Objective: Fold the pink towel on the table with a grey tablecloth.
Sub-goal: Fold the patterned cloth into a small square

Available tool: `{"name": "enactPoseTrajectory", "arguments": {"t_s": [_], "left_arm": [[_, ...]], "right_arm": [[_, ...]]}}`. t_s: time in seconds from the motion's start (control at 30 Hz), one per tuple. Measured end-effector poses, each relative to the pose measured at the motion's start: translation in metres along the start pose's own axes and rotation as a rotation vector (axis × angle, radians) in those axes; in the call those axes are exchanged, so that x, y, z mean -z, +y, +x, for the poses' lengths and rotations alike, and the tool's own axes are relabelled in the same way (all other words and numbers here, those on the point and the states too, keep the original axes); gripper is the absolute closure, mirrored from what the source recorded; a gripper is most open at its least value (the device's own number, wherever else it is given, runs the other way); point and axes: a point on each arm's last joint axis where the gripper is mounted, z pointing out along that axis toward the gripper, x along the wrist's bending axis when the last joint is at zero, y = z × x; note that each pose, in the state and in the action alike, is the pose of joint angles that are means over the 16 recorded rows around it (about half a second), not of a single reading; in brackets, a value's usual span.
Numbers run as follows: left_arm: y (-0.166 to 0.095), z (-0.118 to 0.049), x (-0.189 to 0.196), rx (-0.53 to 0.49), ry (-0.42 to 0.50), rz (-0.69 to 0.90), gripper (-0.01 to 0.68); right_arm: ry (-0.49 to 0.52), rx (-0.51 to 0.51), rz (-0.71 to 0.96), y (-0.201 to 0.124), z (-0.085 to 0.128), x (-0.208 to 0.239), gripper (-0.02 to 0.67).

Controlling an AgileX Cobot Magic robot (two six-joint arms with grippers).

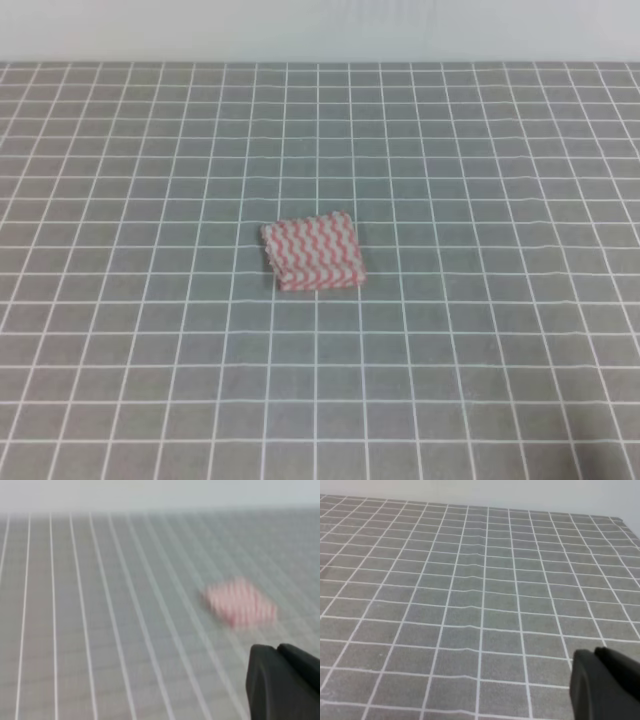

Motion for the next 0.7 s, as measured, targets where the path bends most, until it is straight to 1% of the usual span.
{"name": "enactPoseTrajectory", "arguments": {"t_s": [0.13, 0.33, 0.5, 0.7], "left_arm": [[-0.011, -0.003, -0.019, -0.002, 0.024, -0.117, 0.674], [-0.046, 0.0, -0.045, 0.009, 0.108, -0.235, 0.673], [-0.083, 0.007, -0.056, 0.023, 0.195, -0.222, 0.673], [-0.116, 0.012, -0.06, 0.036, 0.268, -0.109, 0.673]], "right_arm": [[0.0, 0.0, -0.001, 0.0, 0.0, 0.0, 0.666], [0.0, 0.0, -0.004, 0.001, 0.0, 0.0, 0.666], [0.0, 0.0, -0.009, 0.003, 0.0, 0.001, 0.666], [0.0, 0.0, -0.003, 0.001, 0.0, 0.0, 0.666]]}}
